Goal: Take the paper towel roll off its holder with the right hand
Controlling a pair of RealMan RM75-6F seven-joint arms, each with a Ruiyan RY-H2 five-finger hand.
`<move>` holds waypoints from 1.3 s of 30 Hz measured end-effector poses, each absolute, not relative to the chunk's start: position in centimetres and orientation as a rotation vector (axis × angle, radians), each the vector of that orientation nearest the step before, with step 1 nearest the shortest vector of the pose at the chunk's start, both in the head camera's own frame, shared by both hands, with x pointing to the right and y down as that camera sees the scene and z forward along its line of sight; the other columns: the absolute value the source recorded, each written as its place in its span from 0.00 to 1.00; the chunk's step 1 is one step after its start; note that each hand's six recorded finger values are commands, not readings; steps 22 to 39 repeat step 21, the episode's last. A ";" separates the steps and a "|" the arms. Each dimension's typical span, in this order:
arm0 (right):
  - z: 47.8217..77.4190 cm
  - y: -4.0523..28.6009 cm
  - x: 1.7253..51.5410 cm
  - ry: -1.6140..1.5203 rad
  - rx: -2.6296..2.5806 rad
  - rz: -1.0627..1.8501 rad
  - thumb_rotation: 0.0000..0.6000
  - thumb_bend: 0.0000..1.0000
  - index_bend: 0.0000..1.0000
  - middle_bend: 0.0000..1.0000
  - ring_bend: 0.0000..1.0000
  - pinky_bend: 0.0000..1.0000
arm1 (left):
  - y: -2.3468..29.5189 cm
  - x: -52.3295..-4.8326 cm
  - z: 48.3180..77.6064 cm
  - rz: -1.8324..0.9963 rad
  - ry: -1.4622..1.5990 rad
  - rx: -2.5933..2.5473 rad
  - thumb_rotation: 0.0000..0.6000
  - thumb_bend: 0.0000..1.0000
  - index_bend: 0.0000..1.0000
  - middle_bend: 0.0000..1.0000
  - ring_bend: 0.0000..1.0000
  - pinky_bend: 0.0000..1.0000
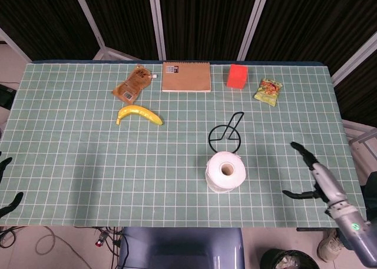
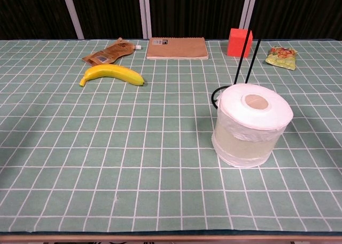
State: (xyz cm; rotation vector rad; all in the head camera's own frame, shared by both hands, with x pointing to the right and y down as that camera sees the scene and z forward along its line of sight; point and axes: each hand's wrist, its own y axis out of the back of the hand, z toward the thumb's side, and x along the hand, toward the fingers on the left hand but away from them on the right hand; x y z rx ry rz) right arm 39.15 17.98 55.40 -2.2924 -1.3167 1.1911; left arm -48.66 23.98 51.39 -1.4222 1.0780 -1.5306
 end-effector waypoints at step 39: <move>53.4 24.3 42.5 -0.833 -1.452 1.369 1.00 0.00 0.00 0.00 0.00 0.00 | 23.9 -48.1 51.5 -1.471 1.048 -1.469 1.00 0.23 0.11 0.00 0.00 0.03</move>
